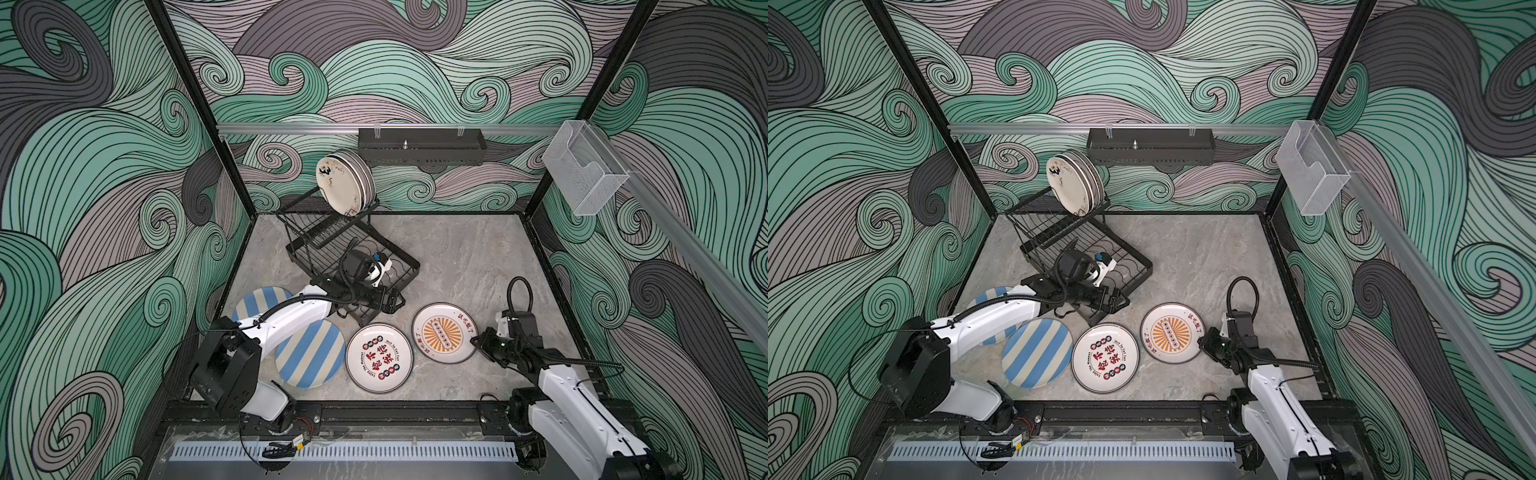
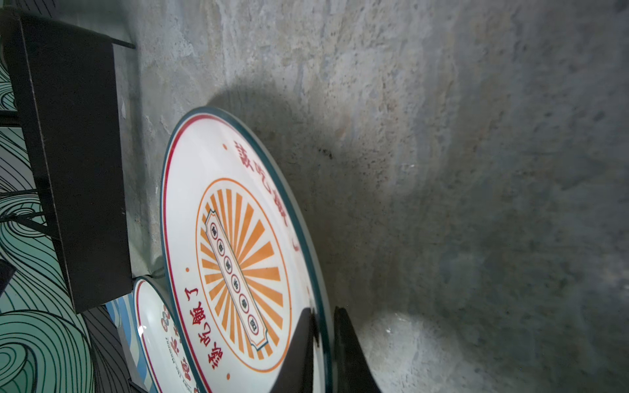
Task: Load plates into a dish rack
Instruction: Pick up the plate from the bottom-center of the table.
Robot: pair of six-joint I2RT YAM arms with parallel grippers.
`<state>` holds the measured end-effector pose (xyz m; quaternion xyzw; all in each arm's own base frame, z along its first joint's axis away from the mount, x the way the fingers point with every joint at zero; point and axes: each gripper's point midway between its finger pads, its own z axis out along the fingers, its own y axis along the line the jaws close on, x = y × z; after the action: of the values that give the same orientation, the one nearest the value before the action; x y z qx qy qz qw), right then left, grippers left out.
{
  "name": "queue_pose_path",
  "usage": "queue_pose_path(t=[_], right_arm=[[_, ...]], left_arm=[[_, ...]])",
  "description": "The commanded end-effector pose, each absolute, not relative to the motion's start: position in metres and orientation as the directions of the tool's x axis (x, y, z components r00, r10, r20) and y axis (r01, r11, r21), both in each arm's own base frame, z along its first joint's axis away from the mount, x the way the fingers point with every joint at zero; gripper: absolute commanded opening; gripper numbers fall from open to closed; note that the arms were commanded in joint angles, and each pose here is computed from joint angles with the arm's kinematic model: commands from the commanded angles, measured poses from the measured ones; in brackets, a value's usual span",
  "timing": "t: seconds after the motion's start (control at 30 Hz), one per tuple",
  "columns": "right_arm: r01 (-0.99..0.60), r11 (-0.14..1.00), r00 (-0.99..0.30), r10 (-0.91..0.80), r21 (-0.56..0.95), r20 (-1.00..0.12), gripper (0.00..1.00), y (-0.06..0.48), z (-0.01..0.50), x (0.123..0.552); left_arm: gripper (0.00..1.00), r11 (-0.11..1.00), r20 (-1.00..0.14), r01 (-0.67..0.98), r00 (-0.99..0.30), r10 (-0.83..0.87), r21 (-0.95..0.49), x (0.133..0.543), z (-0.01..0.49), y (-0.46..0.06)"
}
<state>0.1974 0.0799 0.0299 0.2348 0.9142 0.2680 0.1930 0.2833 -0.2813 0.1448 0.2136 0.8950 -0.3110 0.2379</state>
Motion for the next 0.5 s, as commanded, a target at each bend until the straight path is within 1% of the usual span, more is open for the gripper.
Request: queue_pose_path(t=[0.0,0.23,0.47], right_arm=[[0.366,0.748,-0.795,0.561,0.554,-0.231,0.03,0.070,0.028,0.199],[0.367,0.715,-0.766,0.595,0.595,-0.243,0.00,0.069,0.031,0.218],[0.341,0.716,-0.773,0.583,0.610,-0.252,0.00,0.072,0.031,0.231]], left_arm=[[0.99,0.701,-0.569,0.552,-0.783,0.250,-0.452,0.286,0.152,-0.288],[0.99,0.685,-0.564,0.559,-0.785,0.256,-0.467,0.287,0.153,-0.294],[0.99,0.678,-0.565,0.568,-0.781,0.267,-0.466,0.286,0.154,-0.295]])
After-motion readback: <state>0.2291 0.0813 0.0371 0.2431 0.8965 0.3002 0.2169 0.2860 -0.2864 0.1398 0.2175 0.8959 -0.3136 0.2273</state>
